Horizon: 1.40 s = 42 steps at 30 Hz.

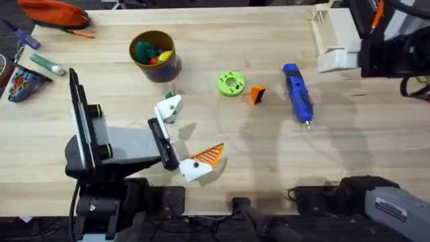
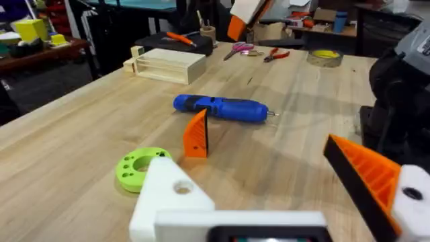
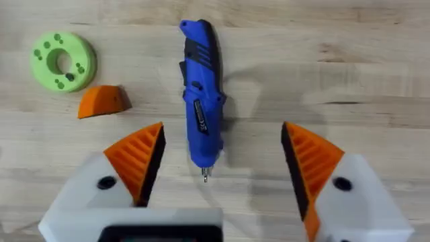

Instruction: Pick up the gripper from the table and insert it into the empty holder that is missing its gripper. Then pick up a screw, insert it into the mounting hole, and use the screwdriver to tighten it. Finally, clean up the table by picking up the vegetable and placing it into the bucket.

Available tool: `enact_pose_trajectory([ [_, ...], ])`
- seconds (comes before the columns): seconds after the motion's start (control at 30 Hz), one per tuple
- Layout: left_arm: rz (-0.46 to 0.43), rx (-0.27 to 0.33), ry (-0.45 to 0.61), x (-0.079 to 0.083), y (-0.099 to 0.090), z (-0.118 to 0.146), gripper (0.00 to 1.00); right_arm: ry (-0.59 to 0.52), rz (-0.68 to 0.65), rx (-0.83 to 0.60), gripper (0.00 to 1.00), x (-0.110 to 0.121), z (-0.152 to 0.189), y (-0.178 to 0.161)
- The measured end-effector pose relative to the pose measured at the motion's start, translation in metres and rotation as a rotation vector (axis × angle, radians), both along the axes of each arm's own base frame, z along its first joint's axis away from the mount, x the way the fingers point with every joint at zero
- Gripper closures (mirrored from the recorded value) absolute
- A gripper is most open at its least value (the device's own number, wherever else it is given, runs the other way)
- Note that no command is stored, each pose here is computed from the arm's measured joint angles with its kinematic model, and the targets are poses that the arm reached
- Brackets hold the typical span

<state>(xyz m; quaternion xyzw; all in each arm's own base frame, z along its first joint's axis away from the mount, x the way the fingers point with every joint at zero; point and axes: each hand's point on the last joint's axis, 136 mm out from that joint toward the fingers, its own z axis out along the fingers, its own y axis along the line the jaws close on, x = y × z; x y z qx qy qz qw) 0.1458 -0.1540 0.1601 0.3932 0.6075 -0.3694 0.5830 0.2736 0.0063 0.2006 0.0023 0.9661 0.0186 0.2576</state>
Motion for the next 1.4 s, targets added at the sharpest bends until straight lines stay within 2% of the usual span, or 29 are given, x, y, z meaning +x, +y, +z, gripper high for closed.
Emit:
enact_pose_trajectory([
  [0.23, 0.000, 0.000, 0.000, 0.000, 0.000, 0.000, 0.015, -0.022, -0.009, 0.005, 0.008, 0.005, 0.003, 0.000],
  [0.4, 0.000, 0.000, 0.000, 0.000, 0.000, 0.000, 0.015, 0.016, 0.013, 0.051, 0.008, -0.003, -0.001, 0.011],
  [0.57, 0.000, 0.000, 0.000, 0.000, 0.000, 0.000, 0.015, 0.043, 0.102, 0.075, 0.008, -0.012, -0.003, 0.045],
  [0.83, 0.000, 0.000, 0.001, 0.000, 0.000, 0.000, 0.015, 0.061, 0.268, 0.021, 0.008, -0.017, 0.003, 0.111],
  [1.07, 0.000, 0.000, 0.000, 0.000, 0.000, 0.000, 0.016, 0.199, 0.325, -0.055, 0.008, -0.005, -0.036, 0.146],
  [1.27, 0.000, 0.000, 0.001, 0.000, 0.000, 0.000, 0.015, 0.303, 0.332, -0.102, 0.010, 0.001, -0.070, 0.154],
  [1.4, 0.000, 0.000, 0.000, 0.000, 0.000, 0.000, 0.016, 0.317, 0.339, -0.112, 0.081, 0.008, -0.082, 0.156],
])
